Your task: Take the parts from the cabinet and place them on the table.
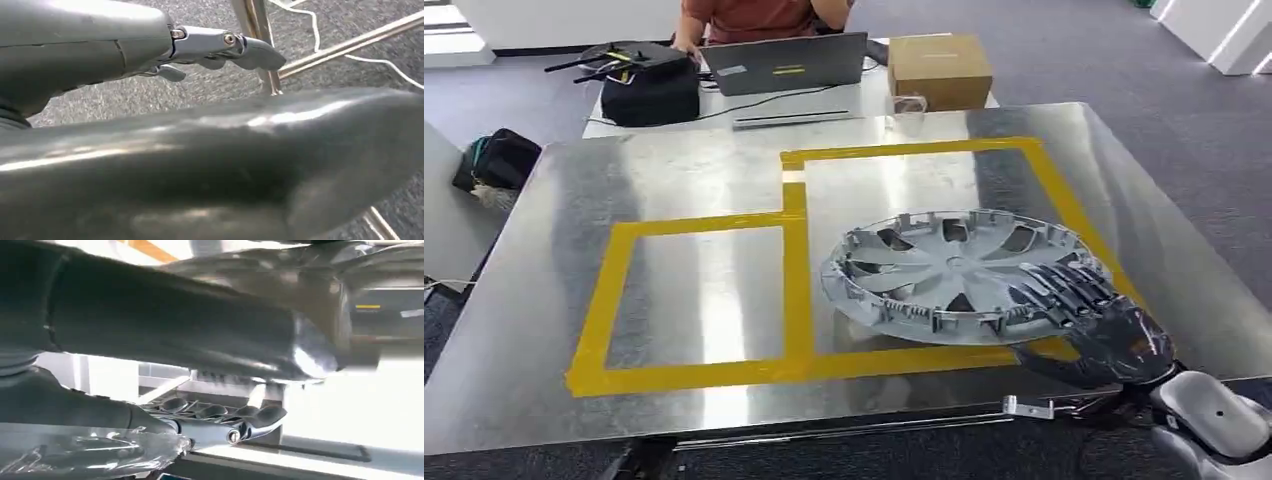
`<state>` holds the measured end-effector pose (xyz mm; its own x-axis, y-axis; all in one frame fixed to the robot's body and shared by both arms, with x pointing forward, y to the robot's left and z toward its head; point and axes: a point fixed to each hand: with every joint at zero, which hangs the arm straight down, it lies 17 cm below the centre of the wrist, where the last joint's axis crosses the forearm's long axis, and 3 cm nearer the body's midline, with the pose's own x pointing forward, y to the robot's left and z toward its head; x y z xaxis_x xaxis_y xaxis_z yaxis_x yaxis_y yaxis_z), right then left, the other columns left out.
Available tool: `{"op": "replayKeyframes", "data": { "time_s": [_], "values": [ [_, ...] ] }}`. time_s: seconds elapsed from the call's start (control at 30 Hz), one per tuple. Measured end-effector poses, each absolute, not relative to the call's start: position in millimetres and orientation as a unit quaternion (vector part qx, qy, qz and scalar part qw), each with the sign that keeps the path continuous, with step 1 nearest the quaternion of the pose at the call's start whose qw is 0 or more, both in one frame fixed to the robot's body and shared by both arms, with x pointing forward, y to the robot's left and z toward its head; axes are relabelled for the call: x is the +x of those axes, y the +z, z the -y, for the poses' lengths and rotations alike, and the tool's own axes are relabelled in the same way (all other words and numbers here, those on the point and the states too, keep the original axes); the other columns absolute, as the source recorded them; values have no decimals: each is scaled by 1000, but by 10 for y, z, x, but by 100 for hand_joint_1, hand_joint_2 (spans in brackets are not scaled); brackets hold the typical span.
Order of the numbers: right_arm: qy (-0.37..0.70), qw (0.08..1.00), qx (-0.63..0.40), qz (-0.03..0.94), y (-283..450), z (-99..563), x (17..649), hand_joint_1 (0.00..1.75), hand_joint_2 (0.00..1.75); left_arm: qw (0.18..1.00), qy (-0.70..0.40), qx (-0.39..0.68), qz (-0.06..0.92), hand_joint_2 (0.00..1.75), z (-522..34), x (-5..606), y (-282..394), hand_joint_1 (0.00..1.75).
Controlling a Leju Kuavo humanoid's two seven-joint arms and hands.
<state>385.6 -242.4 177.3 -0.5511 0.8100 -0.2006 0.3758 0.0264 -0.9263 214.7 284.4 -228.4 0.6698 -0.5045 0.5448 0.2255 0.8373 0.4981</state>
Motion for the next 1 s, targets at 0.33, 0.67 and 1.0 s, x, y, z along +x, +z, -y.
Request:
{"op": "replayKeyframes", "data": {
  "time_s": [0.33, 0.67, 1.0],
  "values": [
    [549, 202, -427, 689, 1768, 2407, 3867, 0, 0, 900, -197, 208, 329, 0, -2911, 2108, -2320, 0],
    [547, 206, -425, 691, 1773, 2388, 3886, 0, 0, 901, -198, 210, 324, 0, -2926, 2090, -2330, 0],
    [550, 206, -420, 692, 1784, 2351, 3911, 0, 0, 904, -187, 207, 324, 0, -2932, 2090, -2332, 0]
  ]
}}
